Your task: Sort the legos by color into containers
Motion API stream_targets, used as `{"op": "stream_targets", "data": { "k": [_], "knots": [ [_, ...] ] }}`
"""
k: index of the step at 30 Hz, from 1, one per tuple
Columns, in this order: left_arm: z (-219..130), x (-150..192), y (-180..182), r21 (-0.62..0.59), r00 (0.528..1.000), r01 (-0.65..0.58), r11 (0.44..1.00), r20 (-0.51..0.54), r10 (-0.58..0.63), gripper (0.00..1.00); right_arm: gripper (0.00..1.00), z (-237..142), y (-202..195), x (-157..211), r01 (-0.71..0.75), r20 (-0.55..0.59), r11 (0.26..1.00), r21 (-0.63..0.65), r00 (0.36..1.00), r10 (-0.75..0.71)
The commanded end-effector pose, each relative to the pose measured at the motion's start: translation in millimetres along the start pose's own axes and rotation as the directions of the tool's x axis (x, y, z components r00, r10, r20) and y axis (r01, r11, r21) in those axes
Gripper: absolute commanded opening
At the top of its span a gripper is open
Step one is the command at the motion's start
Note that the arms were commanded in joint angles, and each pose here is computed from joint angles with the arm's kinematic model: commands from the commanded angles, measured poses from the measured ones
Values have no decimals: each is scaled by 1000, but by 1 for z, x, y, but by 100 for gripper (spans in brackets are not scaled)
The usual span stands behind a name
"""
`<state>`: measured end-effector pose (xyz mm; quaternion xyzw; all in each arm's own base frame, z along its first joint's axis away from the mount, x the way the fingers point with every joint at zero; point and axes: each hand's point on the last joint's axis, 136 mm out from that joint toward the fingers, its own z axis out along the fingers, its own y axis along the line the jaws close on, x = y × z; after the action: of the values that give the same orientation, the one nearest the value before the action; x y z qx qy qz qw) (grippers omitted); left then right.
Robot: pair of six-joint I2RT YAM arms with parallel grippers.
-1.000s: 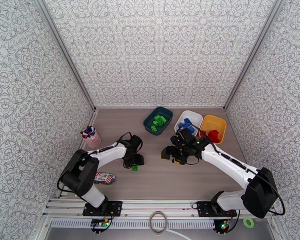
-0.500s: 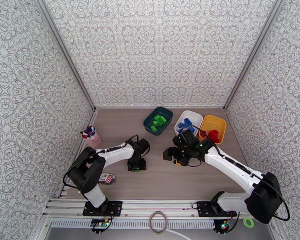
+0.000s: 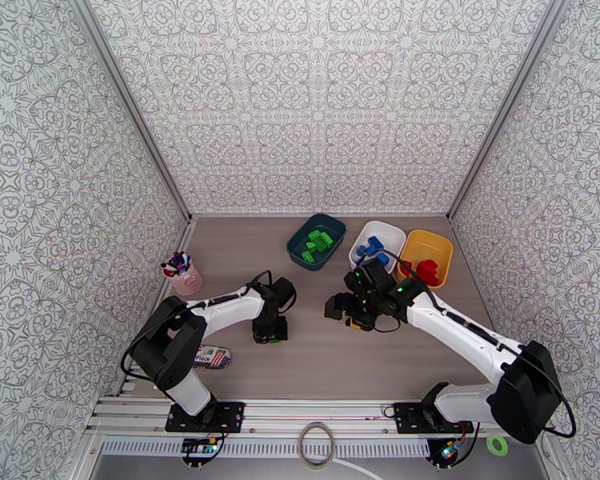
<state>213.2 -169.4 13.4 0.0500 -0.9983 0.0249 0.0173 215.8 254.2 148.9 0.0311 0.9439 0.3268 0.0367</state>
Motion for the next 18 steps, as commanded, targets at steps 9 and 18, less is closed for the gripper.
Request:
{"op": "stream_targets", "data": {
  "k": [9, 18],
  "knots": [
    [-33, -26, -36, 172, 998, -4, 985, 61, -6, 29, 80, 7, 9, -9, 12, -14, 1000, 5, 1000, -12],
    [-97, -84, -100, 494, 987, -20, 869, 148, -61, 29, 78, 5, 11, -37, 2, 23, 1000, 26, 1000, -3]
  ]
}}
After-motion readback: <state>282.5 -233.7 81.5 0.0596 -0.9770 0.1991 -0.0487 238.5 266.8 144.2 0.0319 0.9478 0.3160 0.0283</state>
